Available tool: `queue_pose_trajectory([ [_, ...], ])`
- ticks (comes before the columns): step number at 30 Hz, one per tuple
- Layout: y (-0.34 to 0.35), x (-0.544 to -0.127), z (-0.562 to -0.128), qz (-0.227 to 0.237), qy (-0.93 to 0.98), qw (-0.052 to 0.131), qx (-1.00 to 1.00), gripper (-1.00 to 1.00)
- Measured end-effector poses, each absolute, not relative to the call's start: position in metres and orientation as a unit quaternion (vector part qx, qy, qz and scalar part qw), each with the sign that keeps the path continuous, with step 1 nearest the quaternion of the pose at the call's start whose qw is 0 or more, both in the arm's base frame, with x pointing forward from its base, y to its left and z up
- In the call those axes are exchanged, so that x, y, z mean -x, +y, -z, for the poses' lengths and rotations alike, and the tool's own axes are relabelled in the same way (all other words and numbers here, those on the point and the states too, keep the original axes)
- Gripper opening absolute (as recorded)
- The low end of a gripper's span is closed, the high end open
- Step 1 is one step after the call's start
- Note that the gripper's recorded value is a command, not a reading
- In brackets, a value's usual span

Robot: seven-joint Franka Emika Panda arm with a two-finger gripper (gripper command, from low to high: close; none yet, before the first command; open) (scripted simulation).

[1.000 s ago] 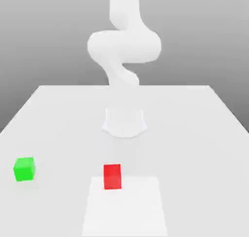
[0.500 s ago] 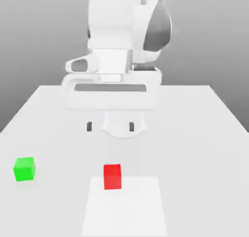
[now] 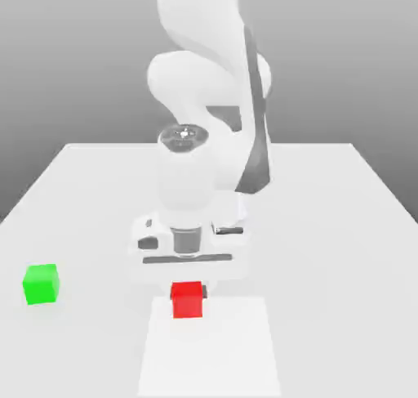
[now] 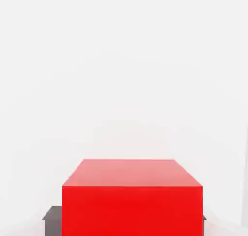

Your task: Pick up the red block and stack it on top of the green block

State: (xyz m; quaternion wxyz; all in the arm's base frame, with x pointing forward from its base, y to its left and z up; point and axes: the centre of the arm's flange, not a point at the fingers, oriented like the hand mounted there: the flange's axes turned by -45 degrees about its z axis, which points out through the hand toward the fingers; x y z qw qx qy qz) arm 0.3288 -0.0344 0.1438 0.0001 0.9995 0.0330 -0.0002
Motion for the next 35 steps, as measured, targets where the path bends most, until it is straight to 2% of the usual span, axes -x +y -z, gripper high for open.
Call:
queue_pose_trajectory([
  [10, -0.045, -0.331, -0.208, 0.000, 0.001, -0.001, -1.000, -1.00],
  [18, -0.169, -0.332, -0.227, -0.001, -0.320, -0.005, -0.947, -1.00],
  [25, -0.293, -0.283, -0.243, -0.001, -0.595, -0.002, -0.804, -1.00],
  [28, -0.315, -0.271, -0.229, -0.001, -0.640, -0.001, -0.769, -1.00],
  [31, -0.310, -0.278, -0.199, -0.001, -0.635, -0.001, -0.773, -1.00],
  [32, -0.309, -0.278, -0.188, -0.001, -0.635, 0.000, -0.773, 1.00],
  [35, -0.309, -0.278, -0.188, -0.001, -0.635, 0.000, -0.773, 1.00],
])
